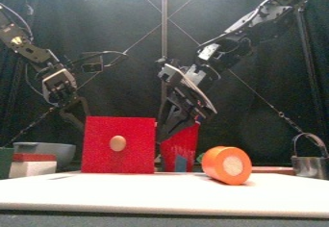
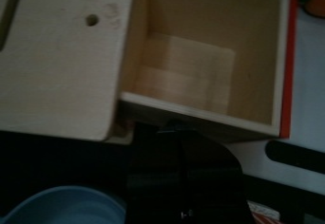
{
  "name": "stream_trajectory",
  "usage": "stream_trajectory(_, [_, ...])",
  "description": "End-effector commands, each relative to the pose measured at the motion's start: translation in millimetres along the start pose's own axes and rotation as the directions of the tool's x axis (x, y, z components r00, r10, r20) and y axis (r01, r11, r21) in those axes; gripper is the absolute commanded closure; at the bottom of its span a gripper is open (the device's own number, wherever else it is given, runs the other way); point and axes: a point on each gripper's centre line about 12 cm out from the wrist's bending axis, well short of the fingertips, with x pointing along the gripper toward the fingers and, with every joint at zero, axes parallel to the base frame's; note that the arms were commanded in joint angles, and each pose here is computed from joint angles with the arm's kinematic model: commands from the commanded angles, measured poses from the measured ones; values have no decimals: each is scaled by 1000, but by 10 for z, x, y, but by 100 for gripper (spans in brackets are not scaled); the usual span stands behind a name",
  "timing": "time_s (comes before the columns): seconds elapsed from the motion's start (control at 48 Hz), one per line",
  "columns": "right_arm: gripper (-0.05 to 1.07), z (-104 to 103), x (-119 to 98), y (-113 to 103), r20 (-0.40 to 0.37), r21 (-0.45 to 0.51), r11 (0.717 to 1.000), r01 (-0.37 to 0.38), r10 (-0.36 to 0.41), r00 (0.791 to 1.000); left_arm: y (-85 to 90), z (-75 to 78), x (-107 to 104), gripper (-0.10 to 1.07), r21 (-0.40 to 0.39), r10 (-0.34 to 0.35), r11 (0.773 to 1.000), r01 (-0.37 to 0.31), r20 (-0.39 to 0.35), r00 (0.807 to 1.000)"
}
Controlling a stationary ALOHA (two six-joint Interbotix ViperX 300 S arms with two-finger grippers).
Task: Grab carrot from open drawer and put onto cutting board
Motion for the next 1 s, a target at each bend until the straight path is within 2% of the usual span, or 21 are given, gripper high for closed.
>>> stream_trajectory(0.0, [68, 106, -52, 104, 28, 6, 1000, -29, 29, 999, 38, 96, -23, 96, 9, 10, 1000, -10, 32, 999])
stream_trajectory(0.354, [68, 138, -29, 72, 35, -7, 1000, -18, 18, 999, 4, 84, -65, 96, -13, 1, 1000, -1, 29, 1000])
stream_trajectory(0.479, [68, 179, -29, 62, 47, -25, 1000, -15, 16, 999, -58, 43, -95, 96, -33, -16, 999, 17, 26, 1000])
stream_trajectory(0.771, [68, 300, -28, 41, 74, -35, 999, -12, 15, 997, -248, -12, -223, 96, -17, -74, 997, 75, 49, 996])
stream_trajectory(0.979, [68, 336, -14, -35, 78, -25, 1000, 9, -7, 997, -262, 4, -263, 96, -14, -80, 997, 81, 70, 994])
